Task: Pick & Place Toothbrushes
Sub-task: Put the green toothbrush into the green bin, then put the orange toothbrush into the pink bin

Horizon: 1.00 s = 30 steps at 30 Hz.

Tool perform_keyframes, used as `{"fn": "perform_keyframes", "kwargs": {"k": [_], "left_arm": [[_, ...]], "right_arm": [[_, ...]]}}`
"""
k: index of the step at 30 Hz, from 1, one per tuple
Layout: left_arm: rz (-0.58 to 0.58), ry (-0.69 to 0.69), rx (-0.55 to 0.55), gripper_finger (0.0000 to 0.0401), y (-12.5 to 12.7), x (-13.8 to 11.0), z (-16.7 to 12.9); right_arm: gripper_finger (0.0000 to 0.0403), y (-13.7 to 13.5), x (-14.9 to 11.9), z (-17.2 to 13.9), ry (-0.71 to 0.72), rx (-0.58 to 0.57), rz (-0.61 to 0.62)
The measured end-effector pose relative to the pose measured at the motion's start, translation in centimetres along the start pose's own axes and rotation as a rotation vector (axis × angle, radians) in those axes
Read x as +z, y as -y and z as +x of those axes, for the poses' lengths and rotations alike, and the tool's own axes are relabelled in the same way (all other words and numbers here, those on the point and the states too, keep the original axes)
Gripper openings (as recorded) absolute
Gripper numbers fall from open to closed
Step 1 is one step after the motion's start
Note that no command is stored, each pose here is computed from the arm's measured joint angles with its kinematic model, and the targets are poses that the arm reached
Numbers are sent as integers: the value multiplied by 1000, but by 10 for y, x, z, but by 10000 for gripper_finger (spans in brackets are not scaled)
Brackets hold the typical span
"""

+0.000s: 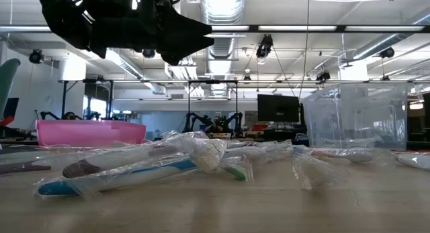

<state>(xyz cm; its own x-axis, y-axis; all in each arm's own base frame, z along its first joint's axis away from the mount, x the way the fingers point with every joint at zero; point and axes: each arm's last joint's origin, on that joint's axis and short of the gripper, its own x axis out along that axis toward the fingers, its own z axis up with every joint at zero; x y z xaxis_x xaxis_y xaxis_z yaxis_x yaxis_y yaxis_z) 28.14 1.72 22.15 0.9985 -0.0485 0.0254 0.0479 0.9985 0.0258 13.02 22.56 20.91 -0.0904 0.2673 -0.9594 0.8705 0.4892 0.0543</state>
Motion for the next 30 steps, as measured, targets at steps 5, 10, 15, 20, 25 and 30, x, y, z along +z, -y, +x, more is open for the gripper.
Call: {"fn": "perform_keyframes", "kwargs": {"k": [5, 10, 15, 20, 25, 30], "left_arm": [[0, 0, 0, 236, 0, 0, 0], [0, 0, 0, 236, 0, 0, 0], [0, -1, 0, 236, 0, 0, 0], [0, -2, 0, 236, 0, 0, 0], [0, -3, 0, 236, 0, 0, 0], [0, -3, 0, 236, 0, 0, 0]], "right_arm": [[102, -2, -3, -6, -25, 13, -11], [119, -3, -7, -20, -43, 29, -17], [131, -1, -10, -45, -47, 45, -15], [134, 6, -6, -76, 39, 58, 0], [118, 18, 14, -103, 257, 88, -37], [96, 24, 46, -127, 588, 163, -171]]}}
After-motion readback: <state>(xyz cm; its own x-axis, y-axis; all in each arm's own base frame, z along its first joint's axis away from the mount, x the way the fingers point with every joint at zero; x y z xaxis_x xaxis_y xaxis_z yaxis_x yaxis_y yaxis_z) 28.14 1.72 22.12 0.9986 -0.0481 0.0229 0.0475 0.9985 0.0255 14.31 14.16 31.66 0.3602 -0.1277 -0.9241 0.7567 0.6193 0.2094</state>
